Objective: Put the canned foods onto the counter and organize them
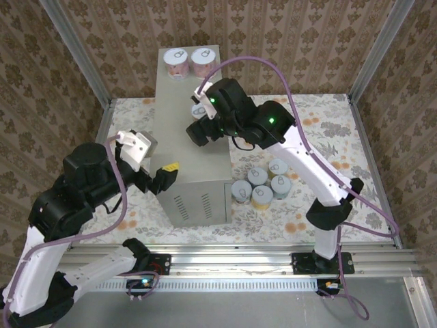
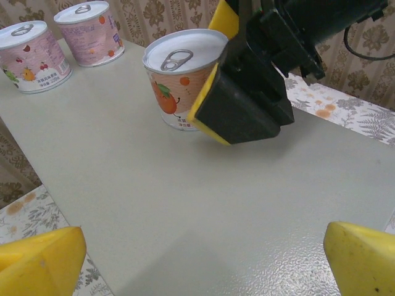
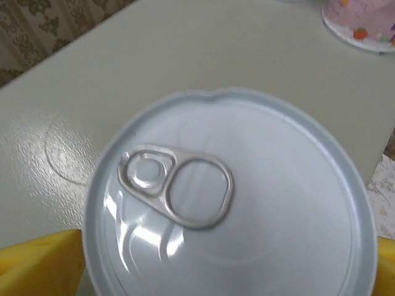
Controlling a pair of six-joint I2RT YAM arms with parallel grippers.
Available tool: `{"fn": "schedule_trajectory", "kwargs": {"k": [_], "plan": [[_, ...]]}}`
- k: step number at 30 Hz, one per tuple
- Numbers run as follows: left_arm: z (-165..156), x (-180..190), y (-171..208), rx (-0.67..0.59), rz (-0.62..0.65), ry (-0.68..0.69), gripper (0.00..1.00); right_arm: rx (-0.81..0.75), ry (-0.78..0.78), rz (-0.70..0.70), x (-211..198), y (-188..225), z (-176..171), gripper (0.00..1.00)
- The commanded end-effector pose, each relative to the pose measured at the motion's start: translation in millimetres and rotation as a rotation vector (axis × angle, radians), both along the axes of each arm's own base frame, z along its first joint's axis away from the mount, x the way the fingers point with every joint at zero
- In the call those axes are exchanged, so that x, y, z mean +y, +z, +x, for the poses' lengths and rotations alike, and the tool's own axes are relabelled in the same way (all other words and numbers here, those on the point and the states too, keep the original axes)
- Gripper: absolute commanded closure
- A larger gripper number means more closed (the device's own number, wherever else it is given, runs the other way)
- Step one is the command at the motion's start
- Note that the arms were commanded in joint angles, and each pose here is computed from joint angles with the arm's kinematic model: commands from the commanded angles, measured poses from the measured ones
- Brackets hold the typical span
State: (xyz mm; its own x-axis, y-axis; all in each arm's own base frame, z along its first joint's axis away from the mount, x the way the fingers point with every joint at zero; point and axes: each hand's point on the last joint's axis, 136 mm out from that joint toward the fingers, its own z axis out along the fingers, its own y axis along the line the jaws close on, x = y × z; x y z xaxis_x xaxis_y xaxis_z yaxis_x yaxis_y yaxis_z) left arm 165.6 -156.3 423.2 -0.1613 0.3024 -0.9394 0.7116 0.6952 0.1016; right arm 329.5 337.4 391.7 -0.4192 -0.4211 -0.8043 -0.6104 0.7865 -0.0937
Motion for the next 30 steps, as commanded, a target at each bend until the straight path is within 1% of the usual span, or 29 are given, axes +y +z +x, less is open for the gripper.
{"fn": "schedule_trajectory", "kwargs": {"k": [1, 4, 7, 11, 18, 30], "plan": [[-2.8, 1.0, 7.3, -0.015, -0.031, -0.006, 0.00, -0.057, -0.035, 0.073, -8.4, 22.9, -3.9, 0.04], [-3.2, 0.4, 8.4, -0.016, -0.035, -0.010, 0.00, -0.054, -0.039, 0.087, -8.1, 18.6, -5.0, 0.05], [-3.0, 0.0, 9.3, -0.017, -0.037, -0.011, 0.00, -0.053, -0.047, 0.095, -6.6, 14.9, -3.8, 0.09], [-2.0, -1.0, 9.7, -0.016, -0.034, -0.011, 0.00, -0.063, -0.073, 0.103, -6.6, 12.7, 1.8, 0.20], [-0.6, -0.6, 11.0, -0.022, -0.031, -0.006, 0.00, -0.091, -0.122, 0.124, -13.0, 15.6, 27.3, 0.29], [3.2, -0.1, 8.7, -0.026, -0.012, 0.005, 0.00, -0.097, -0.154, 0.127, -13.8, 7.8, 84.0, 0.30]]}}
